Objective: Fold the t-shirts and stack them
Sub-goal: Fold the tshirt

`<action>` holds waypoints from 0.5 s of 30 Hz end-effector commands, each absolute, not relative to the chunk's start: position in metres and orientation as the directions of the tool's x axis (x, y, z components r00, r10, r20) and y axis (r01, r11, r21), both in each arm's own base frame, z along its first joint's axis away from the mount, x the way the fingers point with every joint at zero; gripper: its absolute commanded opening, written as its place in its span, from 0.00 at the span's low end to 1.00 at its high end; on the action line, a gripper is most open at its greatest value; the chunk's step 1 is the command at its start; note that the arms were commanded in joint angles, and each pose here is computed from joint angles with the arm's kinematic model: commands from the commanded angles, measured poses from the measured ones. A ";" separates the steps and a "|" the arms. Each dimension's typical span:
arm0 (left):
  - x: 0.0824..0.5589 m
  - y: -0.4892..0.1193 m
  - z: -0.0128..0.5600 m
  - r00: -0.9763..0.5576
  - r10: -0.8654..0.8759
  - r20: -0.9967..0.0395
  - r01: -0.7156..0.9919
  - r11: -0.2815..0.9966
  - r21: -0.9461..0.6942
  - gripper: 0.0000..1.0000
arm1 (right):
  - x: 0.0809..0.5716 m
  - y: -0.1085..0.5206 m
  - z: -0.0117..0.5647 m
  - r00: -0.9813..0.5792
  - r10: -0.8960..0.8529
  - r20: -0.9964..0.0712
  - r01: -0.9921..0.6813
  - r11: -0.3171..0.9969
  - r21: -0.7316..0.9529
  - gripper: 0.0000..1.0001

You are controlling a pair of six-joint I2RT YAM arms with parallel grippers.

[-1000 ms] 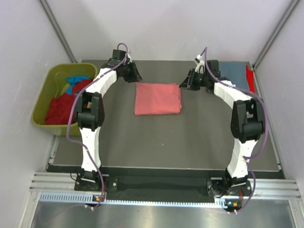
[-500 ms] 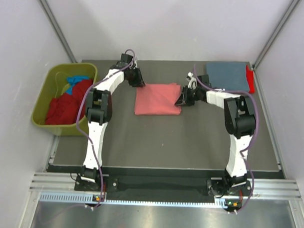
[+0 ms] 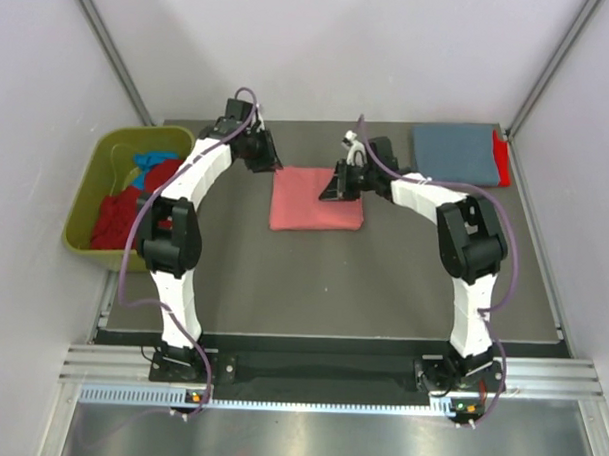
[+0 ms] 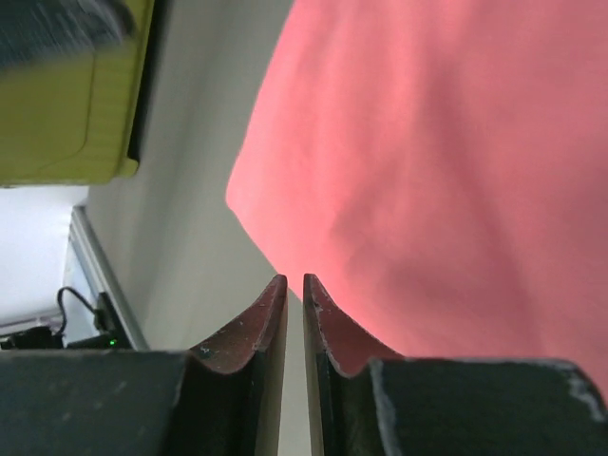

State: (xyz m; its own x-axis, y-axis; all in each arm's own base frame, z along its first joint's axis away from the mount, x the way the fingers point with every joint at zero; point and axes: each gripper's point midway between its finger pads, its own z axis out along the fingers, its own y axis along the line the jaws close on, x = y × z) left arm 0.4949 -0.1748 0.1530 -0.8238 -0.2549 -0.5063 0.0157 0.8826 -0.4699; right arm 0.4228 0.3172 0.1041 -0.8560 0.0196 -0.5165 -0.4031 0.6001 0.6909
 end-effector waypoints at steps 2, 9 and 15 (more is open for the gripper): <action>0.456 -0.194 0.110 -0.878 -0.255 -0.405 -0.020 0.865 -0.502 0.30 | 0.428 0.348 0.085 -0.867 0.002 -0.499 -0.416 0.549 0.725 0.13; 0.407 -0.175 0.042 -0.919 -0.257 -0.299 -0.138 0.919 -0.369 0.29 | 0.434 0.338 0.047 -0.888 -0.033 -0.459 -0.380 0.617 0.690 0.13; 0.403 -0.150 0.054 -0.914 -0.234 -0.333 -0.155 0.957 -0.247 0.29 | 0.427 0.331 0.097 -0.857 -0.032 -0.515 -0.424 0.611 0.668 0.15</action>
